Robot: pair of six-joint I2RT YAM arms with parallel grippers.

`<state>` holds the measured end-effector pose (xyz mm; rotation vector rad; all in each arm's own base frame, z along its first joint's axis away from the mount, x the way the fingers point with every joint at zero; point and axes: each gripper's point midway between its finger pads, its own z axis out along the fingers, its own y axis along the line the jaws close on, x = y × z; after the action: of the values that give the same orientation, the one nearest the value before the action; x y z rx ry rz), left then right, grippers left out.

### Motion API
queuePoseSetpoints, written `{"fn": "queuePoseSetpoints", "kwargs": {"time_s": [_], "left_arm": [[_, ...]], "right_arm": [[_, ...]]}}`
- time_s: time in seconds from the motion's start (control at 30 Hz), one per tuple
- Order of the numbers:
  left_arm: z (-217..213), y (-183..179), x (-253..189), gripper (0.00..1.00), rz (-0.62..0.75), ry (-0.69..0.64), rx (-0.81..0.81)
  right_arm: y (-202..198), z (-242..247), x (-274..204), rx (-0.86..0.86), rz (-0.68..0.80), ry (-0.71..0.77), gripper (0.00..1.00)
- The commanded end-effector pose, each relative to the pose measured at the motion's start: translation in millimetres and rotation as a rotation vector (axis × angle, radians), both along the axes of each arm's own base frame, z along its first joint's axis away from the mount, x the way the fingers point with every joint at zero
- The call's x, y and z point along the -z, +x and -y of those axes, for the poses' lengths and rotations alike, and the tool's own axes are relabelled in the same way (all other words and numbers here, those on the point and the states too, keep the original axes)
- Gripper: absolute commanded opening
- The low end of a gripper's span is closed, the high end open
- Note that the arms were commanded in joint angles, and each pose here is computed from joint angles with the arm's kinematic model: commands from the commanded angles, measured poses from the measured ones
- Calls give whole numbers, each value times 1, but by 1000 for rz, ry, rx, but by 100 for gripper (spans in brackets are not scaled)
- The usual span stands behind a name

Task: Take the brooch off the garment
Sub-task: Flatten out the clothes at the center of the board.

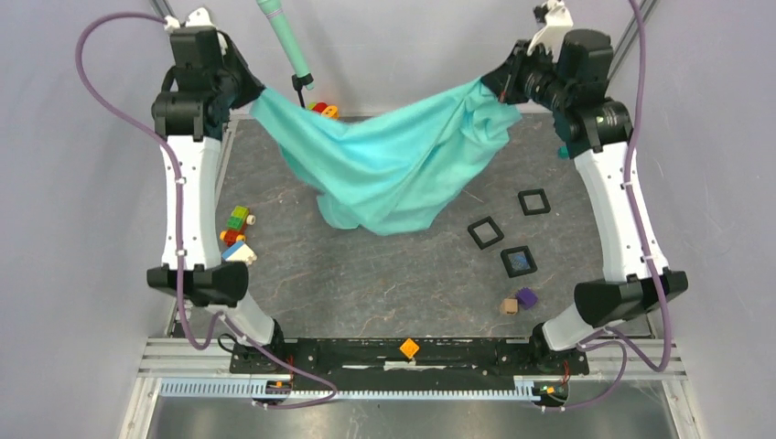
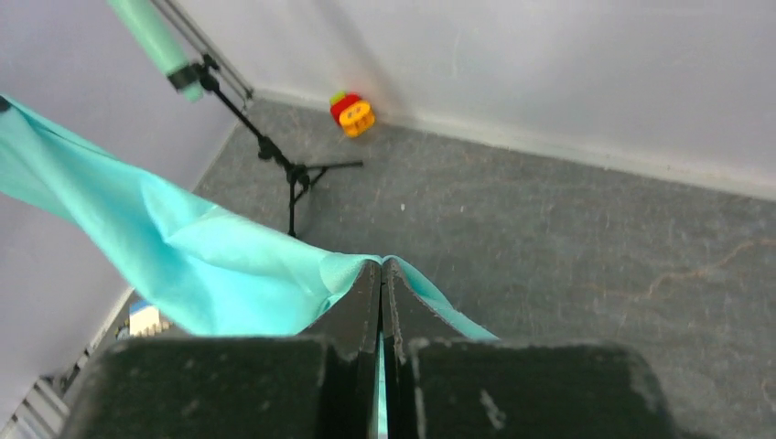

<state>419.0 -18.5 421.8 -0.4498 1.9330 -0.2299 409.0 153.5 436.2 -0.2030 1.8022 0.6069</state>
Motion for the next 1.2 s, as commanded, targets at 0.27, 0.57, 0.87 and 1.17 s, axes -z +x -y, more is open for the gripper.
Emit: {"fn": "queuePoseSetpoints", "kwargs": {"time_s": [0.27,0.57,0.87,1.17], "left_arm": [[-12,-48,-8,2,59,-18,36],[4,-87,155,2,-188,-102,82],[-1,-102,217,2,-293,-109,31],[-13,-105,234,2,-351,-37,9]], "right_arm": [[-64,-13,2,-180,117,54,0],[-193,-91,263,-448,-365,-92,0],[-281,-107,380,-594,-576,-271,31],[-191,-89,323,-231,-384,-430,62]]}}
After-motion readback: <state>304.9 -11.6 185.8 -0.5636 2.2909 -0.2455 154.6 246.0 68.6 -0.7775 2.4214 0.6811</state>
